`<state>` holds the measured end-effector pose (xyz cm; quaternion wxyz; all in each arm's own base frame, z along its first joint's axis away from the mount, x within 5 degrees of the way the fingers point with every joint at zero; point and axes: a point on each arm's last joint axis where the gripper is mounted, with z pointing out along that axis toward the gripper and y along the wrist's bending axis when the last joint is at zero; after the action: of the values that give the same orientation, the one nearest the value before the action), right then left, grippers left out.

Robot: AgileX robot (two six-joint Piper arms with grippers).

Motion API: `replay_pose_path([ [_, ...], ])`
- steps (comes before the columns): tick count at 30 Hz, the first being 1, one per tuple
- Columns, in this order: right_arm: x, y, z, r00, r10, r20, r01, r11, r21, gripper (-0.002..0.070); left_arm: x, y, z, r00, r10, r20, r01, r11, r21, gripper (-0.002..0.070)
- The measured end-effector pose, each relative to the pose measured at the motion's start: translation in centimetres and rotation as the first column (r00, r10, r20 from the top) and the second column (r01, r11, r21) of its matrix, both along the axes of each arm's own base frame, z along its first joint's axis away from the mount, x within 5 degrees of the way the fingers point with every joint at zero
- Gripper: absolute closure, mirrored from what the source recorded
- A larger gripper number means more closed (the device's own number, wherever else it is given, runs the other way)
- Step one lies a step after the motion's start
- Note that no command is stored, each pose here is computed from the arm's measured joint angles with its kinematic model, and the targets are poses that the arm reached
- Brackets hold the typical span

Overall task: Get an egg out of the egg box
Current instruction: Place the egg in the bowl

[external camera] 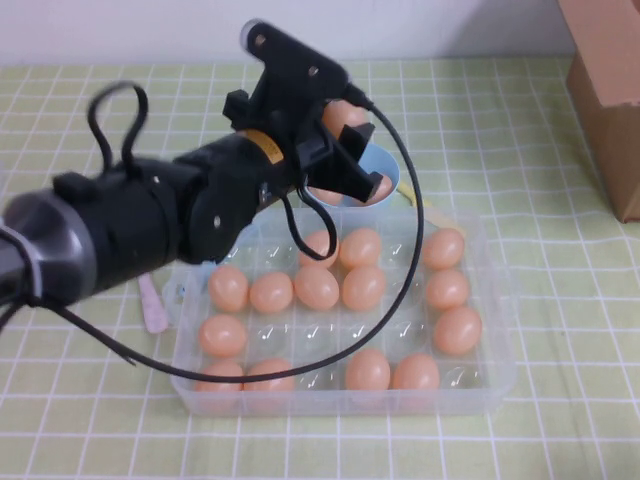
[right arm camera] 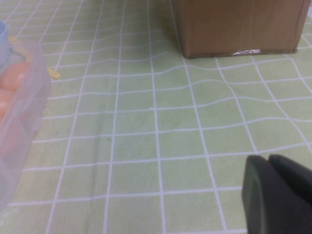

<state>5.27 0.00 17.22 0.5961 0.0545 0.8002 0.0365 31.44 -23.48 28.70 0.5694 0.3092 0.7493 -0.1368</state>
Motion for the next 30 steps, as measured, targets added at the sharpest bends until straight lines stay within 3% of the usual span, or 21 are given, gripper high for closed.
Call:
replay_pose_path([
  [2,0.0,0.0,0.0,1.000,0.000,0.000,0.000,1.000,0.000,0.0695,0.7,0.2,-1.1,0.996,0.049,0.069,-0.044,0.996,-0.073,0.0319],
  [5,0.0,0.0,0.0,1.000,0.000,0.000,0.000,1.000,0.000,0.0695,1.5,-0.1,-2.5,0.993,0.077,0.088,-0.068,0.993,-0.096,0.0319],
  [16,0.0,0.0,0.0,1.000,0.000,0.000,0.000,1.000,0.000,0.0695,5.6,-2.6,-6.0,0.993,0.097,0.068,-0.090,0.990,-0.105,0.0319],
  [30,0.0,0.0,0.0,1.000,0.000,0.000,0.000,1.000,0.000,0.0695,9.7,-3.2,-10.4,0.991,0.132,-0.016,-0.133,0.989,-0.070,0.0312],
])
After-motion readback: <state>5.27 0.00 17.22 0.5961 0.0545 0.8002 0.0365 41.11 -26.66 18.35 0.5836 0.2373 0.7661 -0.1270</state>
